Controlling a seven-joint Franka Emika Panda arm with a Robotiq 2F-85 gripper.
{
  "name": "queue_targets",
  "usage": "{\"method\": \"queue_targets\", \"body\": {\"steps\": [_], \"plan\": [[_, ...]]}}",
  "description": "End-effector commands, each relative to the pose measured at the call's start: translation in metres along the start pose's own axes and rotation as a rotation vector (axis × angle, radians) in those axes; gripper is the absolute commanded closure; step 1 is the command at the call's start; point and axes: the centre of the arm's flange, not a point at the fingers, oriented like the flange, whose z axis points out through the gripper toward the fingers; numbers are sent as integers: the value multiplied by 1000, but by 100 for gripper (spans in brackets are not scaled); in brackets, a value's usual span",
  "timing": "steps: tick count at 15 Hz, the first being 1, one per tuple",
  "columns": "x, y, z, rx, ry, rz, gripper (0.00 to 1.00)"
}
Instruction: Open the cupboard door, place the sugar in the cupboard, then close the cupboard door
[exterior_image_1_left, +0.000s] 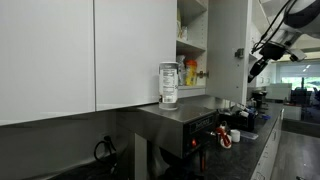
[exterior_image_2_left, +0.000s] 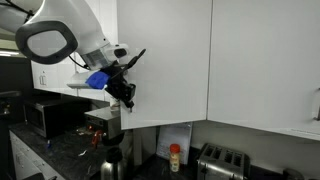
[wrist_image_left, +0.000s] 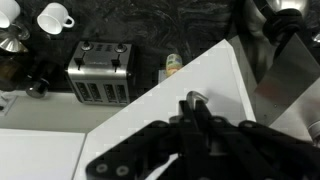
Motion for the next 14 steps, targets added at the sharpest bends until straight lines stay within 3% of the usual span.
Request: {"method": "queue_targets", "body": {"steps": [1,6,7,9,14], "plan": [[-9,19,-10,-61,16,1,98],[-18,26,-16,-78,9,23,98],[-19,27,-17,-79,3,35,66],[-21,29,-21,-94,0,33,58],[-21,36,-27,-119,-7,36,24]]}}
